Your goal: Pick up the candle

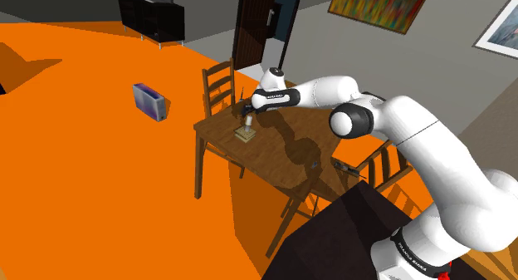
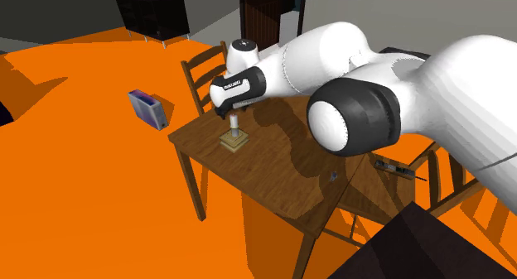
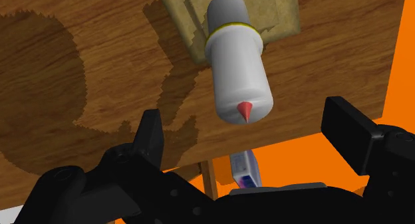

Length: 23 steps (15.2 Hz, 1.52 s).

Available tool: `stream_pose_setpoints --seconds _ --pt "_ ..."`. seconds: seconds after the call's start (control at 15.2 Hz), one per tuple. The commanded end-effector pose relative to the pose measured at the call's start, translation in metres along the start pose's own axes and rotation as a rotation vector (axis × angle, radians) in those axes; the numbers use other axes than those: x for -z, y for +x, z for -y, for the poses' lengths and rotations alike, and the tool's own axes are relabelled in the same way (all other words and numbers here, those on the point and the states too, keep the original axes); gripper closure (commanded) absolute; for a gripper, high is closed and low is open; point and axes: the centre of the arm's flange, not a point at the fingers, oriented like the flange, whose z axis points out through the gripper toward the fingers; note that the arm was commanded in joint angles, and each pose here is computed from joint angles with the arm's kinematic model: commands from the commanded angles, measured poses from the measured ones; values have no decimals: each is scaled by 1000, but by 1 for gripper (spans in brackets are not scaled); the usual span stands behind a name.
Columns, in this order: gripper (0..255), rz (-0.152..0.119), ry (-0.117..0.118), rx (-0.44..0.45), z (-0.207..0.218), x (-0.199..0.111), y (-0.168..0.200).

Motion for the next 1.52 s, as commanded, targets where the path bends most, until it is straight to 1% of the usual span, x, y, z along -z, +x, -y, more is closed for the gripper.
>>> stream_pose_setpoints --seconds 0.0,0.13,0.2,0.79,1.45 --pt "0 -1 0 0 1 -10 -4" --pt "0 -1 0 0 1 -12 -5" --pt "255 -1 0 0 1 -12 -5" --pt "255 -1 0 0 1 -12 -5" --pt "255 -1 0 0 0 36 15"
